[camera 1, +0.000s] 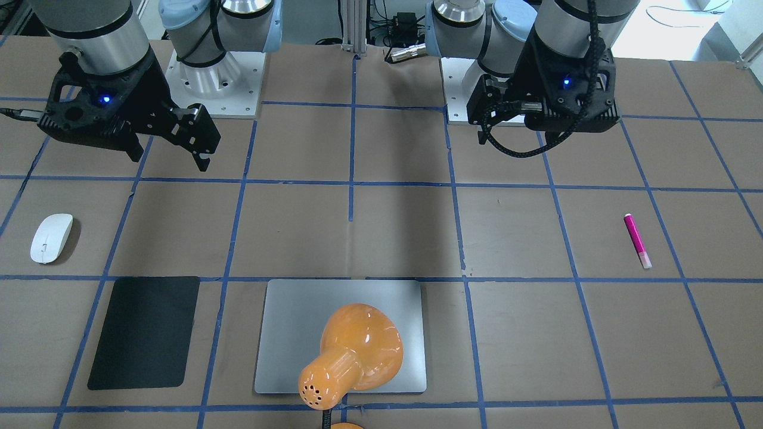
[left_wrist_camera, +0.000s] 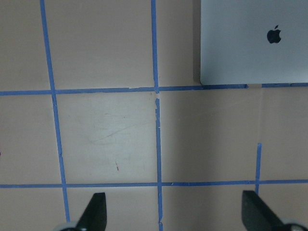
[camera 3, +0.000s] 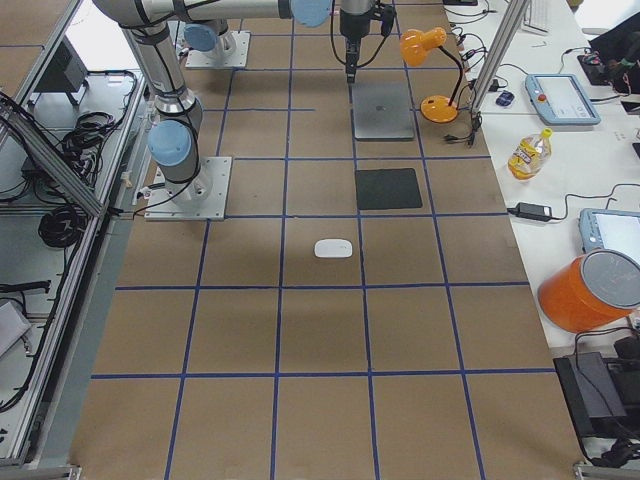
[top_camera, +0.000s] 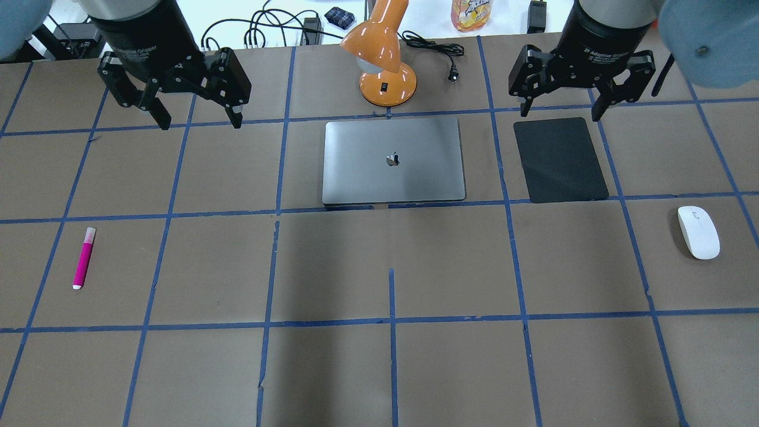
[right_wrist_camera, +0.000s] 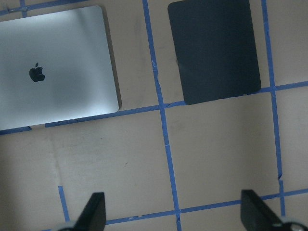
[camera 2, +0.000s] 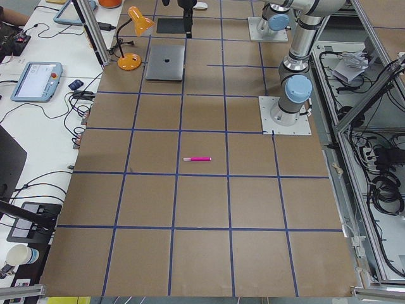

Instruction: Place pen and mouse around notebook

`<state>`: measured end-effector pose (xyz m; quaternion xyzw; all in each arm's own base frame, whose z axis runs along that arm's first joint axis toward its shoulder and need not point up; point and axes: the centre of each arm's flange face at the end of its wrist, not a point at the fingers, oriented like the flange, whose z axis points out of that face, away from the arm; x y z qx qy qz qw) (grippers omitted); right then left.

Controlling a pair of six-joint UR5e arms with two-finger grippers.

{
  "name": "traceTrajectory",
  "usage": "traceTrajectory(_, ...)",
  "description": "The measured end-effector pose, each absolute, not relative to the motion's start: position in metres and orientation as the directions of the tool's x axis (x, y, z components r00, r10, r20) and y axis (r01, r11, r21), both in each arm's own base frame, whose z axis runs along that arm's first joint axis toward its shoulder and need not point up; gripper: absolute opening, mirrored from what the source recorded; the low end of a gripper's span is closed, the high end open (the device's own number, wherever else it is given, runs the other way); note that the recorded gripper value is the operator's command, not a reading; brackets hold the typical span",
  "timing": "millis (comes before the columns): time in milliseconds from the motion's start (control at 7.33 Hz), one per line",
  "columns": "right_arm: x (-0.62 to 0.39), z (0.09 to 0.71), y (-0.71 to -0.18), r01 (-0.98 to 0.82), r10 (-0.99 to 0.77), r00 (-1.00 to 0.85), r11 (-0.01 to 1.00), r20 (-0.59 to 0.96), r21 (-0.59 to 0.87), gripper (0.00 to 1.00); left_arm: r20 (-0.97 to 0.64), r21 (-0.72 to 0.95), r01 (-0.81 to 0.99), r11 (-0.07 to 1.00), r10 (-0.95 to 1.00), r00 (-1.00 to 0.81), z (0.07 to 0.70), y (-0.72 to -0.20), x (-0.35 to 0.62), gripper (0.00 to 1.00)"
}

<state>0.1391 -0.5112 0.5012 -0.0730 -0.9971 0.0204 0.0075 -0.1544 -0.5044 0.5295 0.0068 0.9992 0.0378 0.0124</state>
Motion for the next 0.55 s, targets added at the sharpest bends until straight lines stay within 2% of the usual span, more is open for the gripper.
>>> traceTrajectory(545, 0.114, 0.501, -0.517, 0.139, 0.139, -0.990, 0.990, 0.009, -0.028, 1.00, -0.022, 0.044, -0.059, 0.997, -0.058, -0.998, 0.527, -0.494, -0.118, 1.00)
